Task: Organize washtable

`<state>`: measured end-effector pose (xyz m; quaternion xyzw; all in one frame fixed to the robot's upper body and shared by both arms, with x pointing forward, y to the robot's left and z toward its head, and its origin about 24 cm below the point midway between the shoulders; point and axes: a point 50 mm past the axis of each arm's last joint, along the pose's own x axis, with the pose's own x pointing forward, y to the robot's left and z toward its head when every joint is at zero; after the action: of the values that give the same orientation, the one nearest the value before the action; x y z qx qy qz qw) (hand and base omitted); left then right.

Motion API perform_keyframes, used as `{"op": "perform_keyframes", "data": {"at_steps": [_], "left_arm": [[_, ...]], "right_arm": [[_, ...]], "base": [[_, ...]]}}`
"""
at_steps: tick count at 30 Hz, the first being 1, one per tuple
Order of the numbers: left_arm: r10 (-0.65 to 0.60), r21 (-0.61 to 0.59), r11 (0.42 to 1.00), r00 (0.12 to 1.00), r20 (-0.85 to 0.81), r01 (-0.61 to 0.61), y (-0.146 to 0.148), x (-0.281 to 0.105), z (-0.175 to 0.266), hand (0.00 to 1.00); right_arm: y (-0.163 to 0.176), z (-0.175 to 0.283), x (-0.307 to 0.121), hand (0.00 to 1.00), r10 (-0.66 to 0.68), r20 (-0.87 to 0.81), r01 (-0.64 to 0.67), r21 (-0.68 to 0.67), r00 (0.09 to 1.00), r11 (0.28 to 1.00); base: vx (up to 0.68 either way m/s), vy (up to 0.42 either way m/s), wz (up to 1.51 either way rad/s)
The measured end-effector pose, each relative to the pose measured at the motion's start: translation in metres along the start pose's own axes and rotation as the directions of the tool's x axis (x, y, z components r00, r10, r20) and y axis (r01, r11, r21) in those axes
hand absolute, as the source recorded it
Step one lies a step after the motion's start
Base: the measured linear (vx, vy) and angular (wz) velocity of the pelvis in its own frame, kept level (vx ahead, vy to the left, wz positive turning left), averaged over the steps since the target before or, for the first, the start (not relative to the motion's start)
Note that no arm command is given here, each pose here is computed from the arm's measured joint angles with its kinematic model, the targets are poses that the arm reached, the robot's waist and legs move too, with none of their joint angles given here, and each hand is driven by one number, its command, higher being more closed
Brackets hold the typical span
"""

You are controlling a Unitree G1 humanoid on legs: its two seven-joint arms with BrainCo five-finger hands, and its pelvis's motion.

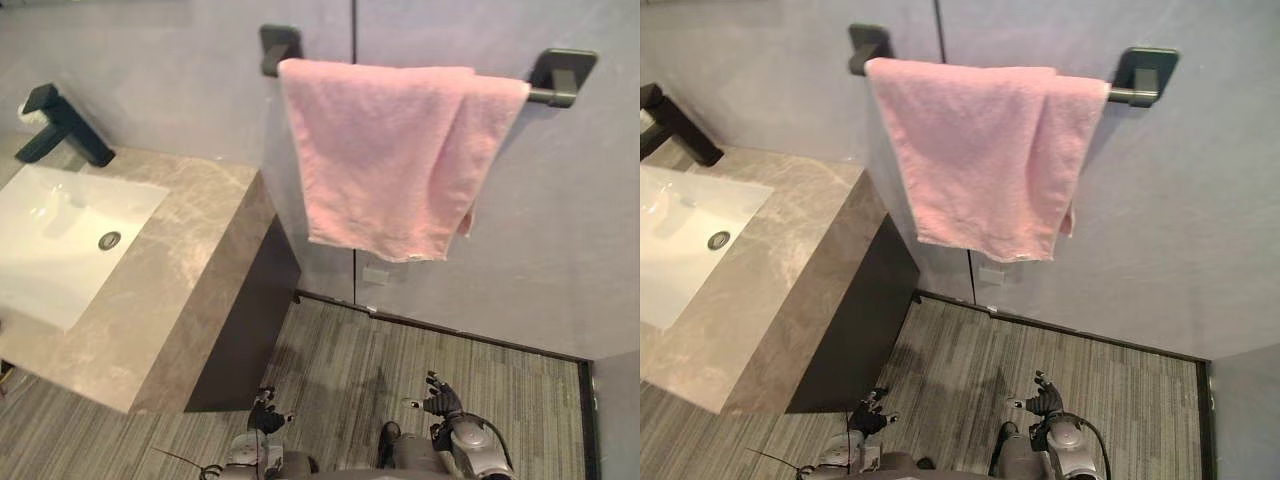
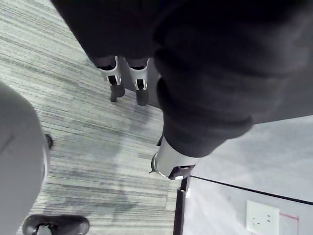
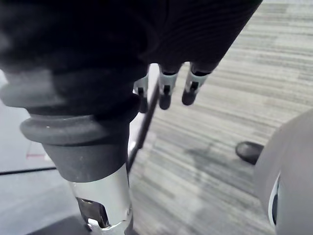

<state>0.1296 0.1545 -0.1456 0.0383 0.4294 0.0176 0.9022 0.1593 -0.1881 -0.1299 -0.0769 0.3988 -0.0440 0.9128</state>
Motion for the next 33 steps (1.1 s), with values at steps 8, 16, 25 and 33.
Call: {"op": "perform_keyframes", "data": {"at_steps": [8,16,25,33], "left_arm": [[0.0,0.024,1.0,0.999,-0.048,0.001,0.006,-0.005,-0.015,0.0],[0.013,0.038,0.999,0.998,-0.054,-0.011,0.01,-0.004,-0.016,0.0],[0.013,-0.008,1.0,1.0,0.017,-0.013,0.004,0.0,0.004,0.0],[-0.02,0.03,0.999,1.0,0.006,0.02,-0.002,-0.001,0.001,0.0]], "right_arm": [[0.016,-0.007,-0.001,0.0,0.038,-0.037,-0.038,0.017,0.999,0.999],[0.008,-0.011,0.0,0.0,0.024,-0.058,-0.023,0.016,0.998,1.0],[-0.001,0.015,0.01,0.0,-0.002,-0.002,0.002,-0.027,1.0,1.0],[-0.006,0.021,0.009,0.0,-0.027,0.034,0.028,-0.016,0.999,0.999]], "base": [[-0.14,0.063,0.05],[-0.07,-0.062,0.66],[-0.01,-0.032,1.22],[-0.08,0.113,1.01]]}}
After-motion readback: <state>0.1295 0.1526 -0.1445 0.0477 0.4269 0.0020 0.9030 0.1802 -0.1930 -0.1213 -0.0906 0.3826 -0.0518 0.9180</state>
